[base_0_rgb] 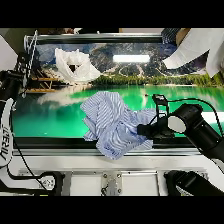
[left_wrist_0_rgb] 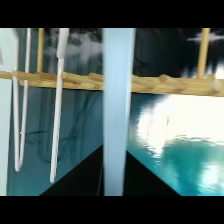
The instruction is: Fold the clothes and pants, and hang the long-sleeved shirts on hangers.
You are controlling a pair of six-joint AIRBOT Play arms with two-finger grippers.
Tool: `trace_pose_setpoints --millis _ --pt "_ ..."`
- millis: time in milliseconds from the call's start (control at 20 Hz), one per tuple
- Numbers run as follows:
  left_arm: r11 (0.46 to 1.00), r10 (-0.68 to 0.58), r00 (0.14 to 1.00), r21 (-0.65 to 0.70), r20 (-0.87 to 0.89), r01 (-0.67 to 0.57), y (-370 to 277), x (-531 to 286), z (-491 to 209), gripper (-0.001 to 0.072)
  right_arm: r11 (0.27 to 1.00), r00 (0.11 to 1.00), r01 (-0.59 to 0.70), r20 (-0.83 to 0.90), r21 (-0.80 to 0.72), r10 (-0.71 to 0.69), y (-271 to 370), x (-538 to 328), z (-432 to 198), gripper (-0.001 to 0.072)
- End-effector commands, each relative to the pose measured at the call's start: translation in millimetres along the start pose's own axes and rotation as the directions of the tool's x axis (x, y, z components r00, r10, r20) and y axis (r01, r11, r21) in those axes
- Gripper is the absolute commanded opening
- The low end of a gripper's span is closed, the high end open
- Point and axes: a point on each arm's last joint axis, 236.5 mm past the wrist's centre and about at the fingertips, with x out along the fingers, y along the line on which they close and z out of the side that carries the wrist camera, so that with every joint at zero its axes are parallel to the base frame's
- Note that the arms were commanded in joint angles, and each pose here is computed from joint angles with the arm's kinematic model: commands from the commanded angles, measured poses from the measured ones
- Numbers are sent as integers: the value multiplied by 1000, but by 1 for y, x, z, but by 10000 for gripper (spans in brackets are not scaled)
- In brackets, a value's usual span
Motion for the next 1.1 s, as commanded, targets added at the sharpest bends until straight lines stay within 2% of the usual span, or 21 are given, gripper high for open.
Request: trace_pose_setpoints --millis 0,100,150,250,350,400,500,550,750,800,900,1050 --pt "994 -98 995 60 33 96 -27 -66 13 21 999 999 -32 44 -7 32 8 -16 8 10" --pt "937 -316 946 178 69 300 -74 -110 18 21 998 994 -57 93 -12 57 14 -33 18 10" --pt "874 -442 894 264 78 409 -99 -136 17 21 998 991 -67 117 -16 69 16 -41 22 11" --pt "669 -675 735 480 71 568 -143 -194 9 21 995 983 -94 157 -33 98 22 -57 29 11" --pt "436 -838 545 640 31 633 -171 -249 -6 21 993 978 -104 174 -59 112 25 -68 31 10" --pt "325 -896 445 683 0 654 -180 -275 -16 21 993 977 -106 177 -60 115 26 -71 31 11" --pt "175 -947 311 691 -77 702 -183 -303 -37 21 992 976 -109 181 -61 119 27 -75 31 10" --pt "140 -948 295 680 -116 719 -180 -306 -47 21 992 976 -110 181 -62 119 27 -76 31 10" --pt "187 -937 335 663 -102 725 -168 -292 -47 21 992 977 -108 179 -61 117 26 -77 30 11" --pt "156 -938 326 698 -118 699 -168 -290 -53 21 992 977 -108 179 -61 117 26 -77 30 10" --pt "43 -940 289 781 -179 623 -169 -284 -75 20 993 977 -107 179 -58 116 26 -76 31 10" --pt "-52 -943 225 779 -244 625 -184 -265 -109 20 994 976 -107 187 -25 110 18 -78 37 10"
